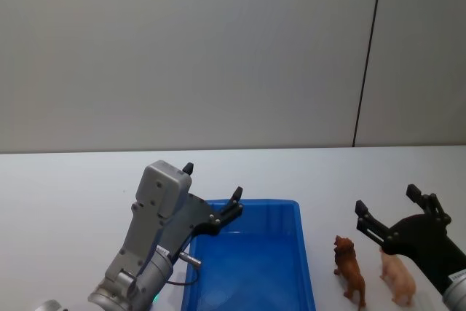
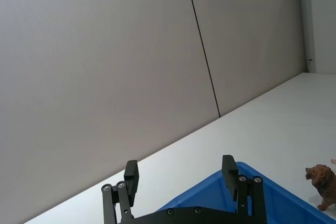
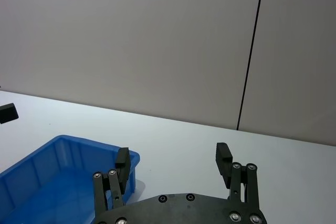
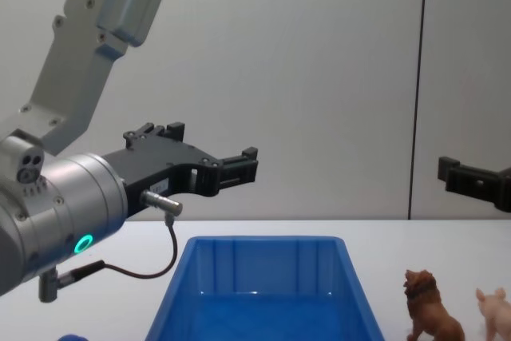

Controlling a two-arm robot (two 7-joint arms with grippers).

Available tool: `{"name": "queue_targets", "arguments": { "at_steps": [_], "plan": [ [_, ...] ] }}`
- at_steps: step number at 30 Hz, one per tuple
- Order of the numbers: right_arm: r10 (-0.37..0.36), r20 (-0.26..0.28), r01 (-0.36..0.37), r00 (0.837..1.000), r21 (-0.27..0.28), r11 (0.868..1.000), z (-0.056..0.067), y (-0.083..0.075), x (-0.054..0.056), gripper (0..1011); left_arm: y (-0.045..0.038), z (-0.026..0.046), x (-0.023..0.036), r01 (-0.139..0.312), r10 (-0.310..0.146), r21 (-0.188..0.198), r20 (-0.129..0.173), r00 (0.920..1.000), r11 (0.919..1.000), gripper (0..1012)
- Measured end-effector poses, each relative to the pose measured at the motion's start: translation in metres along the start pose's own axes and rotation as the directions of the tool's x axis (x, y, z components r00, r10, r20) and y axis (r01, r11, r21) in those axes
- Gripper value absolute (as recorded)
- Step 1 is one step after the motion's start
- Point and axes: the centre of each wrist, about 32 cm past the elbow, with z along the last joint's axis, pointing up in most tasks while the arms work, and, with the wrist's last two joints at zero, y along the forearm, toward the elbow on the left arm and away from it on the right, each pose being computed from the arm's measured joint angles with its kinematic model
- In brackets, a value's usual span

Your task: Pick up the two dolls from the table and place them into the box.

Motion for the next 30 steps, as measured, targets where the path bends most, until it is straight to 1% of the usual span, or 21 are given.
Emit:
{"name": "queue_targets", "arguments": {
  "at_steps": [23,29,30],
  "plan": [
    [-0.001,0.001,0.001,1.0,-0.001,1.0,-0.0001,0.0001,0.0008,1001,0.0,0.0,0.0,0.0,0.0,0.0,0.0,1.0,1.0,1002],
    [-0.005,0.01,0.005,1.0,-0.013,1.0,-0.0017,-0.0002,0.0099,1001,0.0,0.0,0.0,0.0,0.0,0.0,0.0,1.0,1.0,1001],
    [-0.005,0.01,0.005,1.0,-0.013,1.0,-0.0017,-0.0002,0.0099,1001,0.0,0.0,0.0,0.0,0.0,0.0,0.0,1.0,1.0,1002]
  ]
}}
